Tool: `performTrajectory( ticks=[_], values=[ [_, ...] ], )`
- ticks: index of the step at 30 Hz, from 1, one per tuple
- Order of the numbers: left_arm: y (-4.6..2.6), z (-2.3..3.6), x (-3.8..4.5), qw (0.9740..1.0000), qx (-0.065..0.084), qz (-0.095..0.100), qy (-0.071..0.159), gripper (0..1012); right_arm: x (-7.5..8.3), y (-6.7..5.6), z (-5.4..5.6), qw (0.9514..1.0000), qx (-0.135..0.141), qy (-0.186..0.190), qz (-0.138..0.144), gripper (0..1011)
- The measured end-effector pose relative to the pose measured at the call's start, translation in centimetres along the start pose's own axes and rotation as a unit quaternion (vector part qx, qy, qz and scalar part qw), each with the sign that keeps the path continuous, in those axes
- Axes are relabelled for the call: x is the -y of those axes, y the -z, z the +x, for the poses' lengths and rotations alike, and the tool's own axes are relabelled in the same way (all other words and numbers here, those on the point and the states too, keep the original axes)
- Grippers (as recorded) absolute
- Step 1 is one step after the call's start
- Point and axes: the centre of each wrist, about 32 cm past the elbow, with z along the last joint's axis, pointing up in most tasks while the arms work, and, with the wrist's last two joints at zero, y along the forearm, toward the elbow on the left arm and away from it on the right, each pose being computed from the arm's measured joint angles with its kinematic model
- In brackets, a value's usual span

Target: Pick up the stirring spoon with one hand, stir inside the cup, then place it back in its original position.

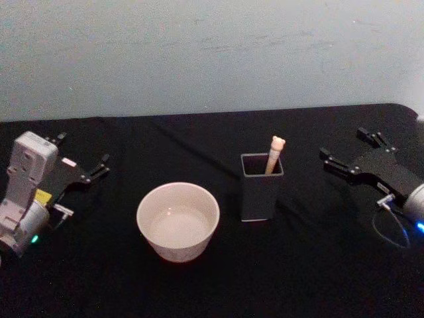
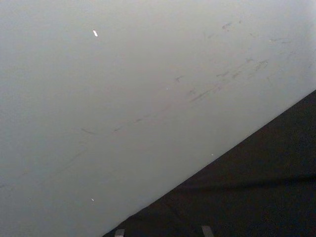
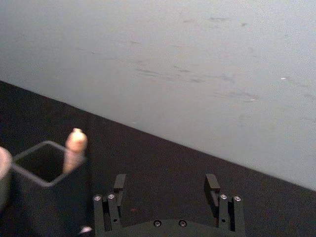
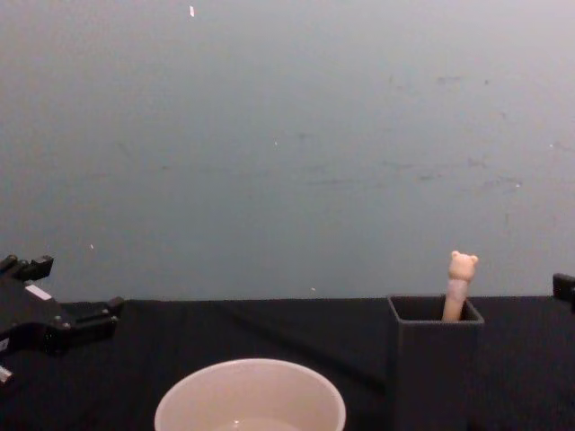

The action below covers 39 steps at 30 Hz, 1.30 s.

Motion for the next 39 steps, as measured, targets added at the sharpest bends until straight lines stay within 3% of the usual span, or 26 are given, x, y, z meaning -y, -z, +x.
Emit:
performTrajectory(
  ticks=[6,13,28,39],
  values=[
    [0.0,0.0,0.0,1.0,0.0,0.0,0.0,1001,1.2,-0.8,0.2,0.9982,-0.03,-0.053,-0.001,1002],
    [0.0,0.0,0.0,1.0,0.0,0.0,0.0,1002,1.2,-1.3,-0.7,0.9931,-0.049,-0.107,0.001,1002],
    [0.0,0.0,0.0,1.0,0.0,0.0,0.0,1001,-1.8,-1.3,-2.8,0.9907,-0.057,-0.124,0.003,1002],
    [0.0,0.0,0.0,1.0,0.0,0.0,0.0,1002,-4.2,-1.2,-3.1,0.9907,-0.061,-0.122,-0.002,1002]
  ],
)
